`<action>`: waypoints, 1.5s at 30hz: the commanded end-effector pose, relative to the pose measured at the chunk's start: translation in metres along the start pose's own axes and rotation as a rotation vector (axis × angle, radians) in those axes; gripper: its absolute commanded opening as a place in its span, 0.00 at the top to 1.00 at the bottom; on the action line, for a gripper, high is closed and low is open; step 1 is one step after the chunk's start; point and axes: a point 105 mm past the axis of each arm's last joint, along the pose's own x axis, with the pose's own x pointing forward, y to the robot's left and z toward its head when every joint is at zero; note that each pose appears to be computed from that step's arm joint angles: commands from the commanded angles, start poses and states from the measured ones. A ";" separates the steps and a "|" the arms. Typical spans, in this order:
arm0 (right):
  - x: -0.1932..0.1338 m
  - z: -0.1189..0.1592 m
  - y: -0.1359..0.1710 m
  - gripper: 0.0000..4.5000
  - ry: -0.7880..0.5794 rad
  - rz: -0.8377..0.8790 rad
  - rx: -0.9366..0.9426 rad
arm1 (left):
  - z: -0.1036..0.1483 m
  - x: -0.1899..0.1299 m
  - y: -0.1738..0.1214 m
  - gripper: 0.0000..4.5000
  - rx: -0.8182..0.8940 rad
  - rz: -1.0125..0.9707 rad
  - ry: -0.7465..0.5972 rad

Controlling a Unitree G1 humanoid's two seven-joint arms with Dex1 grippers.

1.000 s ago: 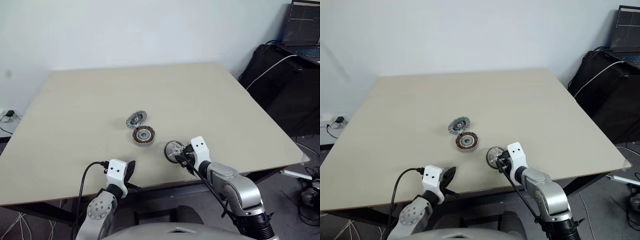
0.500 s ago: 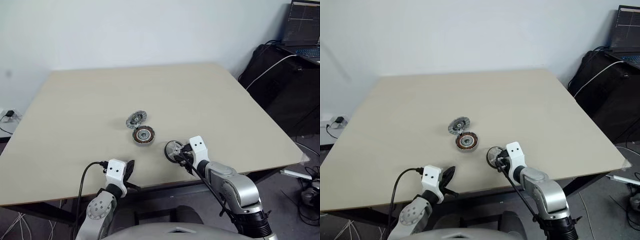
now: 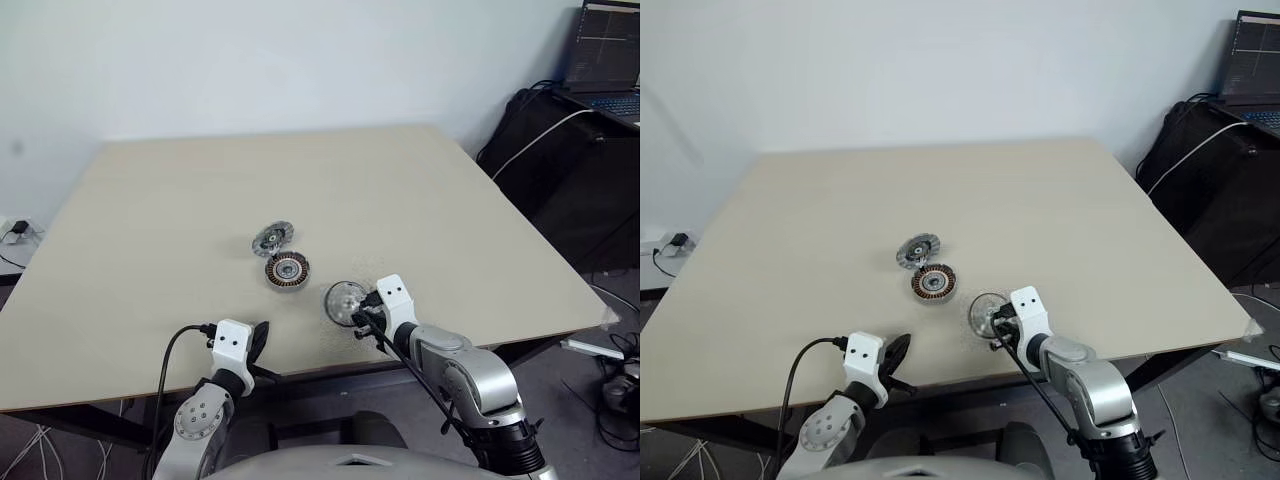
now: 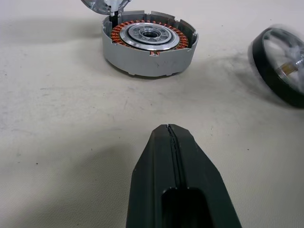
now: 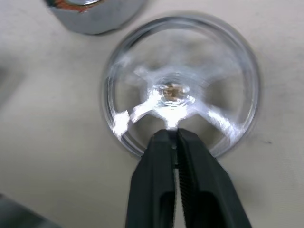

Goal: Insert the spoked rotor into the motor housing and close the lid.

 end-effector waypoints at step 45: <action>0.060 0.120 0.072 1.00 0.062 0.234 -0.283 | 0.028 0.003 -0.005 1.00 -0.015 0.051 -0.101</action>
